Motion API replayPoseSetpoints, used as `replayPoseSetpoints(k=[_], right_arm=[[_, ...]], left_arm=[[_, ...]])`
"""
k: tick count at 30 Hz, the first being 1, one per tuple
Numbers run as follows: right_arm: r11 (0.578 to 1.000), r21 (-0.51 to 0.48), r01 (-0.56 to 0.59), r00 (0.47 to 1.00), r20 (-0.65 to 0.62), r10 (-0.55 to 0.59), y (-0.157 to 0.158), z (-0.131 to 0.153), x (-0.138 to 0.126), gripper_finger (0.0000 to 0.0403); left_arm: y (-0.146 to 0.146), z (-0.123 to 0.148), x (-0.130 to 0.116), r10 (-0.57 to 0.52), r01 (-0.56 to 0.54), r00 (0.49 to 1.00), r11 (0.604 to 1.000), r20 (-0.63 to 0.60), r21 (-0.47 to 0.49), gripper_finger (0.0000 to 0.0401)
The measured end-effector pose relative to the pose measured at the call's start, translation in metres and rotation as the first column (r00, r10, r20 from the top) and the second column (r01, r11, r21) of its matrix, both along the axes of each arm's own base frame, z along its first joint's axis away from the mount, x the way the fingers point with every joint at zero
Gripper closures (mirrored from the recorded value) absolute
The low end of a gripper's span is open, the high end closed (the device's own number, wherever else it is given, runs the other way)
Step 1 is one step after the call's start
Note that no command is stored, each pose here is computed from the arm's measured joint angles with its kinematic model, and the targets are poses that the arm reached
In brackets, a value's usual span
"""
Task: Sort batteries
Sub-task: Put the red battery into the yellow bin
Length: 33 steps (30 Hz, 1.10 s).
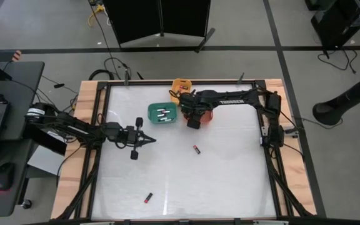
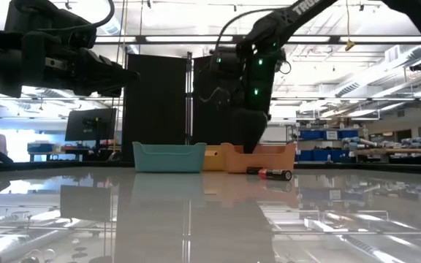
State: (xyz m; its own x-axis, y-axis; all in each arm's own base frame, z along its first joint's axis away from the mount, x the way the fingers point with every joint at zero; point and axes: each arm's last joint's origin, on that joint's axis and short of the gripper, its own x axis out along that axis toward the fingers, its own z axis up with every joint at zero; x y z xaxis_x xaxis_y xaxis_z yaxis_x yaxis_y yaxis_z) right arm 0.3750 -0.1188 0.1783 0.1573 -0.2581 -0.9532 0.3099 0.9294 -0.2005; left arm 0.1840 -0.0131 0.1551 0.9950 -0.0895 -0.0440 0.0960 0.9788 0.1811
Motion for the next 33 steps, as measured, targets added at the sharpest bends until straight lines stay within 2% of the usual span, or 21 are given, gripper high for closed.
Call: replayPoseSetpoints(k=[5,10,16,21,26,33], right_arm=[[0.996,0.018,0.084,0.995,0.042,-0.085,0.021,0.03,-0.009,0.0203],[0.971,0.104,0.214,0.973,0.06,-0.221,0.073,0.049,-0.016,0.0186],[0.948,0.147,0.284,0.951,0.087,-0.298,0.154,0.037,-0.01,0.0193],[0.933,0.137,0.333,0.934,0.086,-0.346,0.201,0.018,-0.011,0.02],[0.924,0.077,0.373,0.921,0.084,-0.379,0.217,0.002,-0.011,0.0203],[0.906,0.021,0.423,0.9,0.1,-0.423,0.205,-0.008,-0.013,0.0204]], left_arm=[[0.0,0.0,0.0,0.002,-0.002,1.0,1.0,0.0,0.0,0.0384],[0.0,0.0,0.0,0.002,-0.002,1.0,1.0,0.0,0.001,0.0384],[0.0,0.0,0.0,0.002,-0.002,1.0,1.0,-0.001,0.008,0.0384],[0.0,0.0,0.0,0.003,-0.003,1.0,1.0,-0.001,0.0,0.0384],[0.0,0.0,0.0,0.003,-0.003,1.0,1.0,-0.001,-0.007,0.0384],[0.0,0.0,0.0,0.004,-0.004,1.0,1.0,-0.005,-0.011,0.0384]])
